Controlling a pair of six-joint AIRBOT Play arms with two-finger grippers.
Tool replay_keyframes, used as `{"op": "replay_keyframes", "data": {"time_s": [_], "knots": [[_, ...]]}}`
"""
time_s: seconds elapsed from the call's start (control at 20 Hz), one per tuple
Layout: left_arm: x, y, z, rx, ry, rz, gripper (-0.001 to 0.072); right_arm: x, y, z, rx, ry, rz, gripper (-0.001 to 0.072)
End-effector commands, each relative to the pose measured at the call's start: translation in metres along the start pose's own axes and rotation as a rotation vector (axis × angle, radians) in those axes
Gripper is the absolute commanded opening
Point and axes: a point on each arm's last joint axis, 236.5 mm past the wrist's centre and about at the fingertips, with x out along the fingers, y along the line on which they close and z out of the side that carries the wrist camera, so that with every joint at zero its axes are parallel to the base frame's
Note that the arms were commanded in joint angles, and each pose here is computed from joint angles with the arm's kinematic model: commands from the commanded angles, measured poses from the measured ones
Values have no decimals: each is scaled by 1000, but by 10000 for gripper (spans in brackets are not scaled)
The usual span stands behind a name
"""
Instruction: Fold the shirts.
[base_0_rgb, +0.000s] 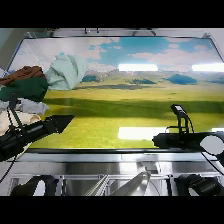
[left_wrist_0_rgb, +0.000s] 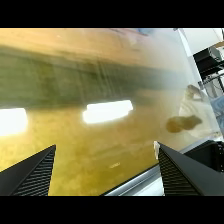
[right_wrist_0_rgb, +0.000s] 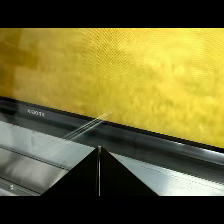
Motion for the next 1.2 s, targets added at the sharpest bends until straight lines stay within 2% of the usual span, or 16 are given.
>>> {"op": "replay_keyframes", "data": {"time_s": [0.0, 0.15, 0.25, 0.45, 0.55, 0.65, 0.8, 1.0, 1.15], "knots": [[-2, -5, 4, -8, -3, -8, 708, 0, 1, -1, 1, 2, 5, 20], [-7, -19, 22, 48, -26, -12, 707, 0, 1, -1, 1, 2, 5, 20], [-16, -24, 33, 103, -10, 33, 706, 0, 1, -1, 1, 2, 5, 19], [-48, -1, 51, 96, 45, 306, 707, 0, 1, -1, 1, 2, 5, 21], [-69, 11, 67, 88, 79, 445, 707, 0, 1, 0, 0, 2, 4, 46], [-83, 23, 82, 63, 133, 544, 707, 0, -2, 1, -4, -3, -6, 508], [-80, 47, 110, 34, 189, 608, 709, 0, 0, 15, -2, -62, 1, 518], [-65, 135, 154, 22, 281, 779, 710, -2, 2, 32, 11, -135, 12, 519], [-23, 201, 178, -5, 357, 783, 710, -3, 3, 36, 12, -151, 17, 517]]}}
